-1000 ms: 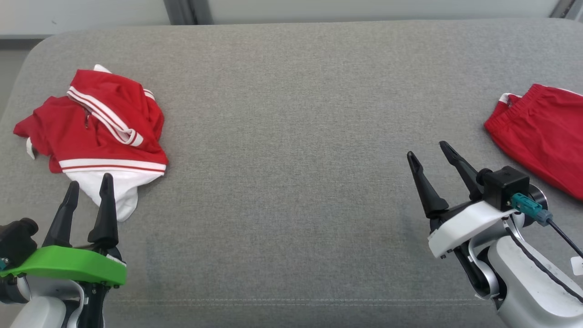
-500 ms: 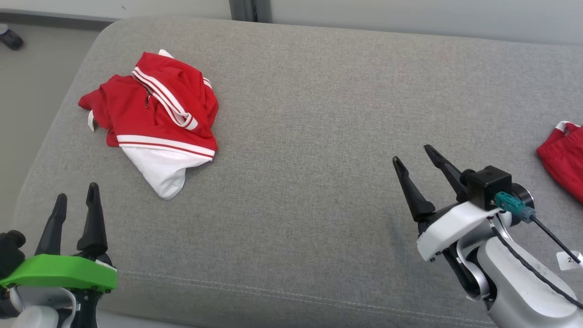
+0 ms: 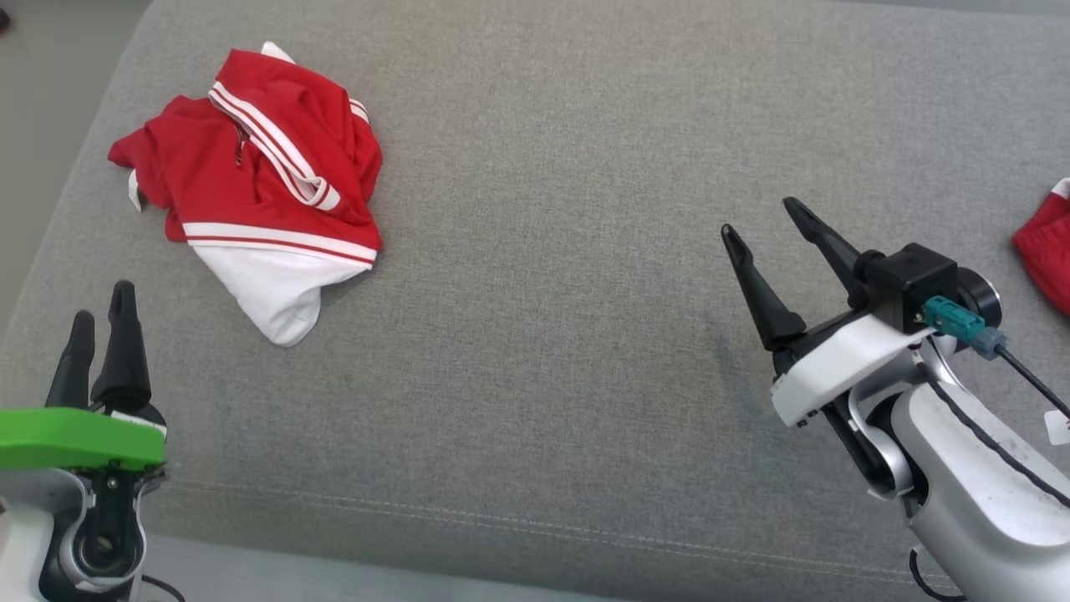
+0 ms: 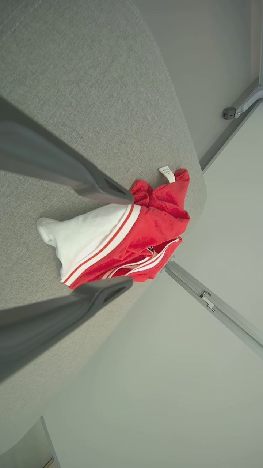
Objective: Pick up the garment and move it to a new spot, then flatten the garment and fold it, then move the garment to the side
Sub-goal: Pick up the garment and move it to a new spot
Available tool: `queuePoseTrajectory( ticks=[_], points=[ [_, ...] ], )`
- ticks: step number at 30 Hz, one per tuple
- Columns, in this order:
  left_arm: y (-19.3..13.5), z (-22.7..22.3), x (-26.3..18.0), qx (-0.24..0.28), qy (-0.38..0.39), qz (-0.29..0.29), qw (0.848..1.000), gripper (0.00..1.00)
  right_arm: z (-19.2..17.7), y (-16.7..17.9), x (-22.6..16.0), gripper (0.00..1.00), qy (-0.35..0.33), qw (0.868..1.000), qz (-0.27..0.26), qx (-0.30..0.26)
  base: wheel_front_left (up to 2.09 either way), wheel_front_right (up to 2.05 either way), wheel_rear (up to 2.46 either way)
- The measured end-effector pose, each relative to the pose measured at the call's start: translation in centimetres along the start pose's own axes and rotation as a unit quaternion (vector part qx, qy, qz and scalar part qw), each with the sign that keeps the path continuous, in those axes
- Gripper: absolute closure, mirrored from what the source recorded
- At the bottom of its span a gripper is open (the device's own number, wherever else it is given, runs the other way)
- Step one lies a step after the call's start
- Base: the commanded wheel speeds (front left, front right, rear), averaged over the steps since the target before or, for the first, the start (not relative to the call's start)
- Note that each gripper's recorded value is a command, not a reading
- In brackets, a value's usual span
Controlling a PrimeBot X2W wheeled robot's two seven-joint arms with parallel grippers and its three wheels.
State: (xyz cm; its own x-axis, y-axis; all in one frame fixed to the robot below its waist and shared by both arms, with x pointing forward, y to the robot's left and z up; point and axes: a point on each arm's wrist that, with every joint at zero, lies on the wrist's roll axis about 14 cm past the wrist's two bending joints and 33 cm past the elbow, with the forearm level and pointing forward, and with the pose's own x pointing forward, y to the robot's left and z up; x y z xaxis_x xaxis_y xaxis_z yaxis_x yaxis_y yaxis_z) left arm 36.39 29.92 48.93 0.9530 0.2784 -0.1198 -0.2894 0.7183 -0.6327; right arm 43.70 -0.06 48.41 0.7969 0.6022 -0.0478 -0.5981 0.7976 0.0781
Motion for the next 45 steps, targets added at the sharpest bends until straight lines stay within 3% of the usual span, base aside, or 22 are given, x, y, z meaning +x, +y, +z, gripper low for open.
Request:
queuePoseTrajectory(
  ticks=[7,14,26,31,32,33,34,45],
  points=[
    [-0.7,-2.7,4.1,-0.094,0.053,0.016,0.994,0.00,-0.2,-2.6,1.6,0.00,0.003,1.000,-0.010,-0.017,0.00,0.00,0.00],
    [-0.3,-4.8,8.3,-0.132,0.089,0.037,0.987,0.00,-1.8,-4.7,2.5,0.00,0.020,0.999,-0.020,-0.022,0.00,0.00,0.00],
    [4.5,-10.8,11.7,-0.109,0.154,0.125,0.974,0.00,-5.2,-8.4,2.5,0.00,0.052,0.997,-0.060,-0.021,0.00,0.00,0.00],
    [4.6,-12.3,12.5,-0.104,0.171,0.133,0.971,0.00,-5.2,-10.1,1.9,0.00,0.054,0.995,-0.084,-0.026,0.00,0.00,0.00],
    [4.6,-12.3,12.5,-0.104,0.171,0.133,0.971,0.25,-5.2,-10.1,1.9,0.00,0.054,0.995,-0.084,-0.026,0.00,0.00,0.00],
    [4.0,-12.8,12.8,-0.106,0.178,0.123,0.971,0.79,-5.2,-10.4,1.8,0.00,0.055,0.994,-0.090,-0.027,0.00,0.00,0.00],
    [4.0,-12.8,12.8,-0.106,0.178,0.123,0.971,1.00,-5.2,-10.4,1.8,0.00,0.055,0.994,-0.090,-0.027,0.00,0.00,0.00],
    [-3.5,-17.2,11.2,-0.113,0.249,0.010,0.962,1.00,-4.4,-8.8,0.9,0.00,0.047,0.995,-0.090,-0.014,0.00,0.00,0.00]
  ],
)
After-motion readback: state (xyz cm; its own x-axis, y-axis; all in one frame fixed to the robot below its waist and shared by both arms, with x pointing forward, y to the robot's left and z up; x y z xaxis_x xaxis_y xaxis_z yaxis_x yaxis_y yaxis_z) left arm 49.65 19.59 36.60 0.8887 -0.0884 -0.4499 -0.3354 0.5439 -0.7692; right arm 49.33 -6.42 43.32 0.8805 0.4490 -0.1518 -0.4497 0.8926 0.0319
